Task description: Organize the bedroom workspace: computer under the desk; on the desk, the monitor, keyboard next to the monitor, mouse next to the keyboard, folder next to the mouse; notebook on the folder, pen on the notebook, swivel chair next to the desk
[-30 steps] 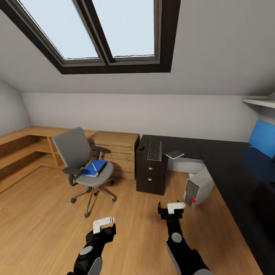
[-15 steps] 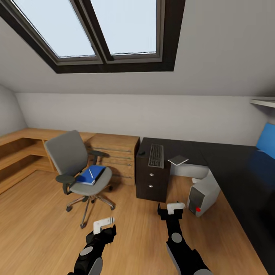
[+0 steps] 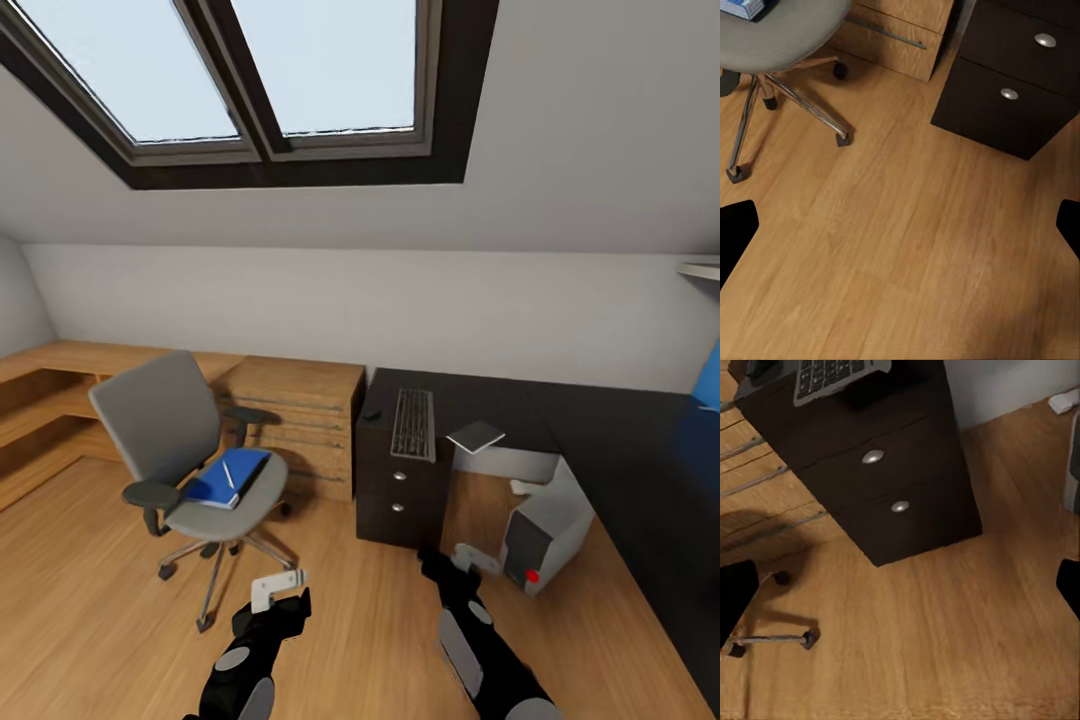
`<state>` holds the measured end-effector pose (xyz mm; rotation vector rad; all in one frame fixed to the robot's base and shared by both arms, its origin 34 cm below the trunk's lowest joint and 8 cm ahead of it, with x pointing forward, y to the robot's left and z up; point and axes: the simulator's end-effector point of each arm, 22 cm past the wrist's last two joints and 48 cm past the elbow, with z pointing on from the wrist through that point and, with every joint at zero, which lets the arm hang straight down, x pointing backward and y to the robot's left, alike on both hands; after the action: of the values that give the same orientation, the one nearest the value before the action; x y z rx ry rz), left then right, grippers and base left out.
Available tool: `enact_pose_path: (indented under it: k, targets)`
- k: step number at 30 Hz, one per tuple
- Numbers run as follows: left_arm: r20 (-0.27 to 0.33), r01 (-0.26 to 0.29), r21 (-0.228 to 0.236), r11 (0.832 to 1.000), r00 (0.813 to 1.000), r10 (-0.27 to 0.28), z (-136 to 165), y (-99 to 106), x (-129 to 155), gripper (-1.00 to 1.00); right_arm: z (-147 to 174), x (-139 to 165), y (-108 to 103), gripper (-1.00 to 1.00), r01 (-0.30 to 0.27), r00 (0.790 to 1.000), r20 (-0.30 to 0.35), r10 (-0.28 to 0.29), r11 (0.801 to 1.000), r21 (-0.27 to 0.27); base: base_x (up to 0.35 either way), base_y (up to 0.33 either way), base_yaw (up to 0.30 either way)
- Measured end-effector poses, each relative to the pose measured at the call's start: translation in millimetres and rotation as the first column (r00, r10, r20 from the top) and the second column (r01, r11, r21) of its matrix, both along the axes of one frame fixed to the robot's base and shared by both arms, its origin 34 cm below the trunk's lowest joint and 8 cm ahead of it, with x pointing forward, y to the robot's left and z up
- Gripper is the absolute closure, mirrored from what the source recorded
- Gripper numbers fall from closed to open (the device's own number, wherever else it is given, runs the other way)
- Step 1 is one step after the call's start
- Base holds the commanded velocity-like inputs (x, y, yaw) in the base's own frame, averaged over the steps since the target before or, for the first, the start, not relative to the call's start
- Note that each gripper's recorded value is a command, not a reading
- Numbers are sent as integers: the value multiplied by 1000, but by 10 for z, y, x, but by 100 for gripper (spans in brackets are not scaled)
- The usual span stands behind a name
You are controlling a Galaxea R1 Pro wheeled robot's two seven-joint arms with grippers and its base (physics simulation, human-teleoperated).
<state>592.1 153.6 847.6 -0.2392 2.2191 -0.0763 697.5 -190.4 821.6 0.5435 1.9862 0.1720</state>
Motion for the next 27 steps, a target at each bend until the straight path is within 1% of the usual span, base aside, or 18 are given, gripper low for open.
enact_pose_path:
  k: [2, 3, 4, 5, 6, 7, 9, 12, 13, 18, 27]
  targets:
    - [0, 2, 0, 1000, 1000, -2, 2, -6, 0, -100, -56, -16, -29, -100, 24, 999, -32, -22, 998, 62, 329, 0, 0]
    - [1, 3, 0, 1000, 1000, -3, 5, -10, 0, -100, -79, -14, -84, -100, 49, 998, -56, -42, 992, 117, 329, 0, 0]
    - [1, 3, 0, 1000, 1000, -3, 5, -10, 0, -100, -81, -14, -85, -100, 49, 997, -57, -43, 992, 119, 329, 0, 0]
    - [2, 4, 0, 1000, 1000, -4, 9, -14, 1, -100, -59, 18, -176, -100, 75, 996, -69, -64, 982, 171, 329, 0, 0]
    - [3, 4, -1, 1000, 1000, -4, 13, -16, 2, -100, -36, 41, -231, -100, 89, 994, -72, -76, 976, 200, 330, 0, 0]
    - [4, 5, -1, 1000, 1000, -5, 19, -18, 4, -100, 35, 95, -330, -100, 111, 993, -68, -97, 963, 247, 330, 0, 0]
    - [7, 5, -3, 1000, 1000, -5, 31, -21, 9, -100, 122, 151, -414, -100, 127, 992, -58, -115, 949, 287, 329, 0, 0]
    - [15, 7, -6, 1000, 1000, -7, 71, -34, 23, -100, 234, 213, -492, -100, 142, 990, -42, -136, 932, 332, 329, 0, 0]
    - [20, 8, -8, 1000, 1000, -8, 94, -41, 30, -100, 280, 237, -524, -100, 149, 989, -36, -146, 924, 353, 329, 0, 0]
    - [26, 15, -12, 1000, 1000, -15, 129, -71, 37, -100, 320, 254, -587, -100, 166, 986, -32, -167, 907, 388, 329, 0, 0]
    - [28, 39, -10, 999, 999, -39, 138, -169, 17, -100, 365, 270, -580, -100, 159, 986, -21, -164, 907, 390, 329, 0, 0]
